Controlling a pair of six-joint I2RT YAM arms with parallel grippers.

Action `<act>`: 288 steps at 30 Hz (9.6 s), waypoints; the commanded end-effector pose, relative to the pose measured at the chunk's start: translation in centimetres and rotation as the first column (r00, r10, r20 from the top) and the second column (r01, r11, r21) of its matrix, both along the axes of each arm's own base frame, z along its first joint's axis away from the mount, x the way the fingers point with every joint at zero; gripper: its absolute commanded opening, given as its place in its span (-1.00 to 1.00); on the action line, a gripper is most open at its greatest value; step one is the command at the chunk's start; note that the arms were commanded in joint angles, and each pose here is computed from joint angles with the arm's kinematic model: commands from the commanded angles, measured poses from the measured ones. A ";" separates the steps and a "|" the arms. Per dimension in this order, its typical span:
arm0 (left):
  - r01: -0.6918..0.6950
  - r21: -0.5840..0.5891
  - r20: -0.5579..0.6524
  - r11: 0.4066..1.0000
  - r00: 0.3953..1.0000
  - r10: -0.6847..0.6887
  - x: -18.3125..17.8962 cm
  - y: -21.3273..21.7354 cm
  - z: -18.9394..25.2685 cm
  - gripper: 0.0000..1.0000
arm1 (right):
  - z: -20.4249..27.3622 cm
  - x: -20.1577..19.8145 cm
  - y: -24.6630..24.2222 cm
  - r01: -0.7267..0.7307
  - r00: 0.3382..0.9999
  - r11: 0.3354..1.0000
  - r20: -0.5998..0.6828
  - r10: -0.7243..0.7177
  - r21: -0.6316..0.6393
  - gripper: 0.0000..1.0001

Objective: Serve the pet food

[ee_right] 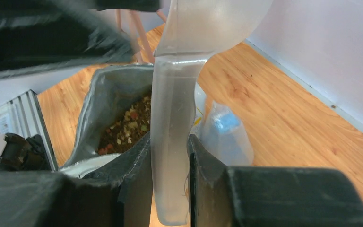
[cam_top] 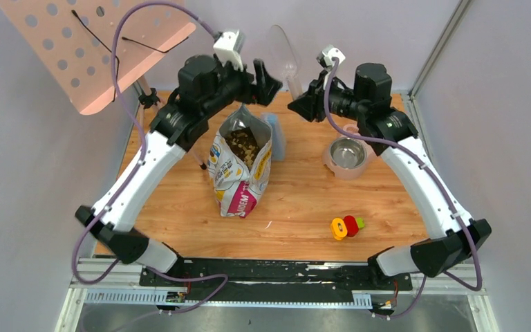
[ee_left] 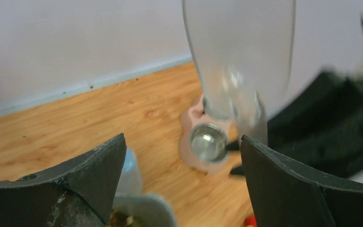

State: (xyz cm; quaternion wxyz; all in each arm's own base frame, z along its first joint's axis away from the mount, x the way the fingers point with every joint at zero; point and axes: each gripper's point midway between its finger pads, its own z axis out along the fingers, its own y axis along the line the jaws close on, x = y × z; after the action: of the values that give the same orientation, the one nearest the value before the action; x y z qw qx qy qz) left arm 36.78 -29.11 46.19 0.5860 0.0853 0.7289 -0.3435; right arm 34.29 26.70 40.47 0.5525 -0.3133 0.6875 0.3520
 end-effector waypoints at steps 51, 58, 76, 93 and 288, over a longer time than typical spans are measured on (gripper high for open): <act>-0.674 0.728 0.211 0.124 0.048 -0.976 -7.9 -6.2 -2.1 -0.32 | -4.0 -11.9 -5.4 -0.212 0.964 0.934 -0.218 0.152 -0.286 -1.00; -0.679 0.731 0.161 0.063 0.081 -0.984 -7.6 -5.5 -3.0 -0.18 | -4.2 -12.4 -5.6 -0.228 0.965 0.925 -0.198 0.173 -0.303 -1.00; -0.569 0.821 0.237 0.053 0.254 -0.938 -6.2 -3.9 -4.3 -1.00 | -0.4 -10.6 -6.7 -0.088 0.993 0.945 -0.100 0.059 -0.315 0.41; 0.019 0.916 0.232 0.401 0.790 -0.568 -5.1 0.0 -4.3 -1.00 | 10.1 -1.8 -11.8 -0.021 0.956 0.949 -0.270 0.111 0.314 0.67; 0.218 0.752 -0.140 0.622 0.975 -0.173 -0.5 14.5 -10.6 0.19 | -7.2 5.7 -1.6 -0.080 0.403 0.876 -0.789 0.465 0.476 -1.00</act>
State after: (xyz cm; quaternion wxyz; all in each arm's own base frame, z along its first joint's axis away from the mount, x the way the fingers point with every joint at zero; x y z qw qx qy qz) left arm 36.76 -15.07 33.13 0.4071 0.3741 0.8288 -0.0859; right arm 39.40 25.84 32.01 0.0717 -0.0684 0.7472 0.6572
